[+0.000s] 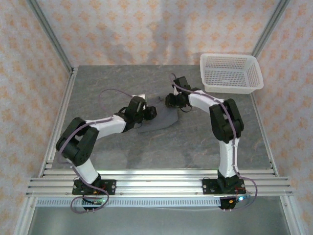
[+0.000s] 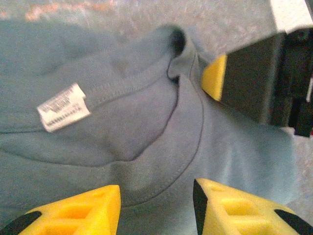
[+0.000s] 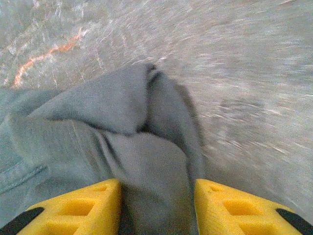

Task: Fold the inside-out t-shirt
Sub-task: Move the T-shirt to the center of the table, then smooth out the T-shirt at the center of the table, then move the T-shirt to the middle-left of the table.

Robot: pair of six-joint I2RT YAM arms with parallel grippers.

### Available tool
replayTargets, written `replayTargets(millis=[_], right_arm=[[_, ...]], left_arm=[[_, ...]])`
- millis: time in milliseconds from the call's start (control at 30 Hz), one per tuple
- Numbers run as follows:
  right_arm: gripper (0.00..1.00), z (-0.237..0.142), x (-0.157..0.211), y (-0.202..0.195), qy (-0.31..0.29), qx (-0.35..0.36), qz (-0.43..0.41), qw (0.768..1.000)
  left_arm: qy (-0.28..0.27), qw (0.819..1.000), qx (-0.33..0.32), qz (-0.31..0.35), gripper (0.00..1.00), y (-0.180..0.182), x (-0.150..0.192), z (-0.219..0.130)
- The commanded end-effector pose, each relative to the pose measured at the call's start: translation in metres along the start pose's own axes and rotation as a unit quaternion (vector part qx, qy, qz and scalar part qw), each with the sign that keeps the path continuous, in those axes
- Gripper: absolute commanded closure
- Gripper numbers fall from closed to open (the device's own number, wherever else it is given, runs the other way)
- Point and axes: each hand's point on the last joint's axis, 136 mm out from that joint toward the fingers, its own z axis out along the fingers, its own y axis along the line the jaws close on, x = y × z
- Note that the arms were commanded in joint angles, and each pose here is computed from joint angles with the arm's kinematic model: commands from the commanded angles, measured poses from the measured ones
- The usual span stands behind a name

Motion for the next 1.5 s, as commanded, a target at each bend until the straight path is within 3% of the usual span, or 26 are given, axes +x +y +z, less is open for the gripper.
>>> replayTargets(millis=[0,100,200,367,500,567,700,800,900,1000,1067,1100,1333,1400,1467], right_arm=[[0.59,-0.064,-0.022,0.007,-0.071,0.009,0.009,0.997],[0.7,-0.068,0.001,0.028,-0.068,-0.027,0.016,0.997],[0.76,-0.046,0.035,0.049,-0.042,-0.059,0.023,0.997],[0.85,0.005,0.074,0.016,-0.001,0.009,0.032,0.999],[0.84,-0.003,0.069,0.019,0.004,0.005,0.02,1.0],[0.81,-0.02,0.057,0.028,-0.014,-0.005,0.011,1.0],[0.66,-0.052,0.025,0.026,-0.073,-0.003,0.037,0.997],[0.59,-0.055,0.01,-0.004,-0.095,0.021,0.116,0.989],[0.57,-0.042,0.019,-0.019,-0.077,0.033,0.156,0.984],[0.58,-0.024,0.036,-0.011,-0.044,0.004,0.167,0.985],[0.64,-0.015,0.043,0.001,-0.024,-0.027,0.166,0.985],[0.67,-0.012,0.044,0.008,-0.017,-0.041,0.165,0.985],[0.77,0.007,0.056,0.082,0.025,-0.122,0.173,0.977],[0.78,0.023,0.062,0.109,0.033,-0.143,0.182,0.972],[0.78,0.041,0.064,0.135,0.037,-0.152,0.178,0.972]], left_arm=[[-0.034,0.999,-0.035,0.016,0.57,0.006,-0.025,-0.02],[-0.039,0.998,-0.039,-0.008,0.62,0.017,-0.03,-0.019],[-0.032,0.998,-0.041,-0.022,0.68,0.028,-0.027,-0.009],[-0.019,0.996,-0.068,-0.054,0.71,0.058,-0.016,0.02],[-0.023,0.994,-0.054,-0.089,0.7,0.07,-0.014,0.027],[-0.039,0.994,-0.048,-0.086,0.66,0.066,-0.024,0.017],[-0.069,0.994,-0.052,-0.062,0.56,0.056,-0.052,-0.014],[-0.088,0.993,-0.041,-0.067,0.53,0.051,-0.068,-0.037],[-0.107,0.992,-0.026,-0.054,0.5,0.039,-0.08,-0.068],[-0.113,0.993,-0.007,-0.026,0.4,0.024,-0.085,-0.1],[-0.117,0.993,-0.009,-0.02,0.23,0.023,-0.084,-0.117],[-0.119,0.993,-0.016,-0.005,0.19,0.025,-0.082,-0.125],[-0.128,0.991,-0.047,-0.019,0.13,0.048,-0.054,-0.157],[-0.138,0.988,-0.054,-0.054,0.0,0.059,-0.044,-0.161],[-0.144,0.983,-0.073,-0.084,0.0,0.075,-0.034,-0.163]])
